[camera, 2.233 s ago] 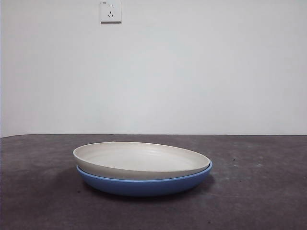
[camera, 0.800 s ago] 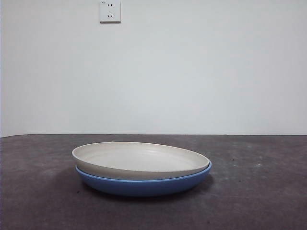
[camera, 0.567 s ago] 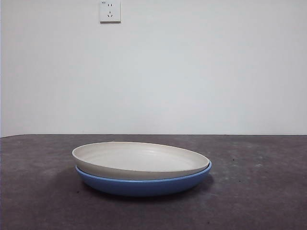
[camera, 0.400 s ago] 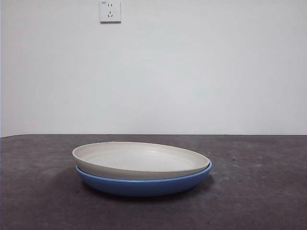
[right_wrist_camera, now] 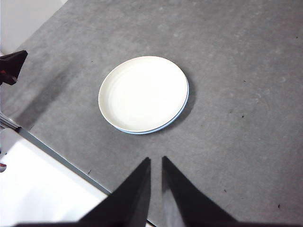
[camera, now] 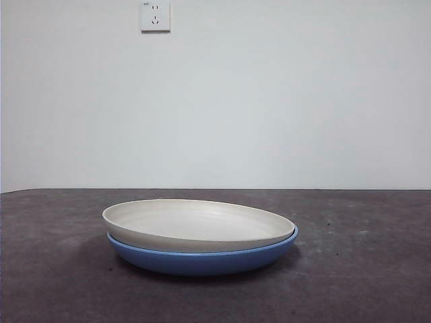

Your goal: Pick up the white plate, put it on the blue plate, put it on desk

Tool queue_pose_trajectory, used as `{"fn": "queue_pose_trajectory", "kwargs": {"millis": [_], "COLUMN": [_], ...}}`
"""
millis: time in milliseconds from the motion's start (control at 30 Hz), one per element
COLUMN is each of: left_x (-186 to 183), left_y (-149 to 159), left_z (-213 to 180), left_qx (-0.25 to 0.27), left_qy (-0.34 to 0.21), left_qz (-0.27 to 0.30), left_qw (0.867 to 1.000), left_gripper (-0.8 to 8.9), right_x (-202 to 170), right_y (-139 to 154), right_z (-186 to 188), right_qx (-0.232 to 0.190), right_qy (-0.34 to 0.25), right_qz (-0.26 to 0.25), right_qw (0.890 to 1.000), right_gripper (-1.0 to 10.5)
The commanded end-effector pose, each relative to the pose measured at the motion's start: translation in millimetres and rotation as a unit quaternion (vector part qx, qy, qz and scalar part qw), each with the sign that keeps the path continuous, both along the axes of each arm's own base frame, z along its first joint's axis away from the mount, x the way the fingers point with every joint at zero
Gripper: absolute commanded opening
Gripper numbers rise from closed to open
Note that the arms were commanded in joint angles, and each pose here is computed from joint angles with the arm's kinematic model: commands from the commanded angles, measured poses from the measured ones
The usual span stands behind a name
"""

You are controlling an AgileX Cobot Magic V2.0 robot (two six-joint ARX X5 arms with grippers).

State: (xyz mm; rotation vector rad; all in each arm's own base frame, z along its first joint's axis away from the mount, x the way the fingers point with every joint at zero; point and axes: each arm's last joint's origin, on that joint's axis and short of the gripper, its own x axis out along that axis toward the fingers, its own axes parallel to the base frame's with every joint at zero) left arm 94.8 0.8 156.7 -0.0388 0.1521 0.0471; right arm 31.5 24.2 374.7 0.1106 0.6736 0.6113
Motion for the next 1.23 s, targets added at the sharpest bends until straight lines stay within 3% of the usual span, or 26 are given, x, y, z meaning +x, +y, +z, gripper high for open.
{"fn": "queue_pose_trajectory", "kwargs": {"millis": [33, 300, 400, 500, 667, 867, 1067, 1233], "left_x": [0.9, 0.9, 0.9, 0.9, 0.9, 0.9, 0.9, 0.9], "left_y": [0.1, 0.1, 0.1, 0.1, 0.1, 0.1, 0.1, 0.1], "left_z": [-7.0, -7.0, -7.1, -7.1, -7.1, -7.1, -7.1, -7.1], "left_qx": [0.001, 0.001, 0.001, 0.001, 0.001, 0.001, 0.001, 0.001], "left_qy": [0.01, 0.01, 0.011, 0.011, 0.011, 0.011, 0.011, 0.011], "left_qz": [0.001, 0.001, 0.001, 0.001, 0.001, 0.001, 0.001, 0.001], "left_qw": [1.0, 1.0, 1.0, 1.0, 1.0, 1.0, 1.0, 1.0], "left_gripper": [0.2, 0.2, 0.2, 0.2, 0.2, 0.2, 0.2, 0.2], "right_x": [-0.4, 1.1, 7.1, 23.1, 49.1, 62.1, 67.3, 68.6], "right_y": [0.0, -2.1, -4.1, -4.2, -7.8, -18.1, -26.9, -27.5], "right_z": [4.9, 1.6, -9.8, -31.3, -84.2, -142.6, -188.0, -207.7], "right_qx": [0.004, 0.004, -0.016, -0.001, 0.022, -0.02, -0.045, -0.051], "right_qy": [-0.01, -0.018, -0.075, -0.152, -0.267, -0.332, -0.322, -0.306], "right_qz": [0.003, -0.027, -0.056, -0.108, -0.171, -0.231, -0.29, -0.296], "right_qw": [1.0, 0.999, 0.995, 0.982, 0.948, 0.914, 0.9, 0.904], "right_gripper": [0.4, 0.4, 0.4, 0.4, 0.4, 0.4, 0.4, 0.4]}}
